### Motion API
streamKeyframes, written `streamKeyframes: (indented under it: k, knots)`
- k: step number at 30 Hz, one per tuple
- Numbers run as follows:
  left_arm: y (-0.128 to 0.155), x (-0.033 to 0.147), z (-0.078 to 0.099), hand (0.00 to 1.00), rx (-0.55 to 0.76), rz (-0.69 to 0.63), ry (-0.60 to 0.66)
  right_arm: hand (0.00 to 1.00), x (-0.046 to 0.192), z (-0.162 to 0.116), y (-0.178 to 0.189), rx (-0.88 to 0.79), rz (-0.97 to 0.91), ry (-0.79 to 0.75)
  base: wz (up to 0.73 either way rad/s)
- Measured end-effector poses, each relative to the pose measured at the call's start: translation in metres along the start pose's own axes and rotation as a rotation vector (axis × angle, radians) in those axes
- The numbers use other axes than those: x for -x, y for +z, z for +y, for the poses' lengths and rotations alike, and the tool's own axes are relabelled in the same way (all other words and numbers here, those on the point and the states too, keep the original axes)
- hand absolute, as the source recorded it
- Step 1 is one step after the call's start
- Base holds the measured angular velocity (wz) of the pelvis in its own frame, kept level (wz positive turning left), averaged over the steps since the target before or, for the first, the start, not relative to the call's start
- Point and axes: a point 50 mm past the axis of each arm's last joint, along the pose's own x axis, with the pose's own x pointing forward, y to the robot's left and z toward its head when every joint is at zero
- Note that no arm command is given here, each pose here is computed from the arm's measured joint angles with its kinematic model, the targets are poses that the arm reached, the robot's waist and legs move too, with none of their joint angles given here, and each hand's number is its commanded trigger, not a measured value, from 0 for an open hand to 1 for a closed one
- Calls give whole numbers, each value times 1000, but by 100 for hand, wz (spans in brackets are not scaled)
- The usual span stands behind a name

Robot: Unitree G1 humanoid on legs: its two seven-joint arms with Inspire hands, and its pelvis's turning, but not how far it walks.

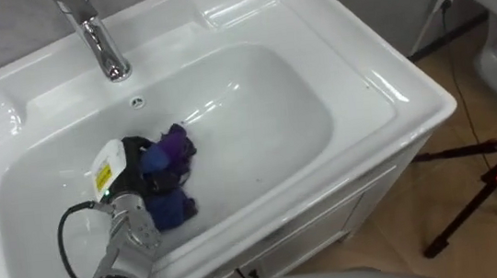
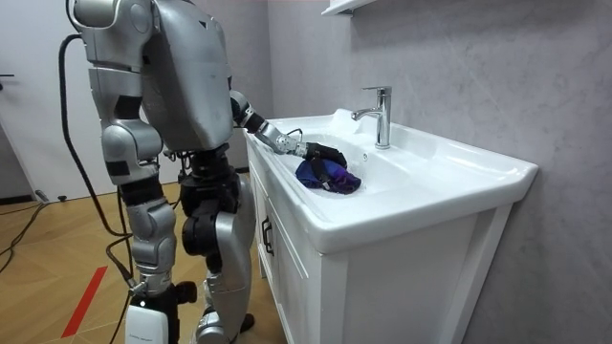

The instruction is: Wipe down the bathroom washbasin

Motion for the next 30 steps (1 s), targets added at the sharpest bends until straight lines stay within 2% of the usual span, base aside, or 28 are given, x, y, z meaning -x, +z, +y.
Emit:
streamKeyframes:
  k: [7,10,16,20,25,27,28,30]
  knots:
    - [-9,2,1,100,-109,-14,1,0,0,-5,8,-74,-43,-22,-10]
    - [-22,0,11,100,-153,10,24,0,-1,-10,8,-81,-52,-28,-3]
    - [-56,-7,51,100,-315,61,55,0,-3,-40,2,-152,-33,-89,10]
    - [-56,-14,77,100,-455,16,102,0,-3,-48,1,-176,-41,-89,11]
    - [-44,-17,107,100,-485,-53,197,0,-3,-53,-1,-186,-43,-94,10]
    - [-55,-20,132,100,-522,16,263,0,-3,-58,0,-206,-50,-109,11]
    - [-59,-20,139,100,-535,48,279,0,-3,-59,0,-206,-55,-111,18]
    - [-77,-19,168,100,-574,168,337,0,-2,-59,2,-213,-72,-109,25]
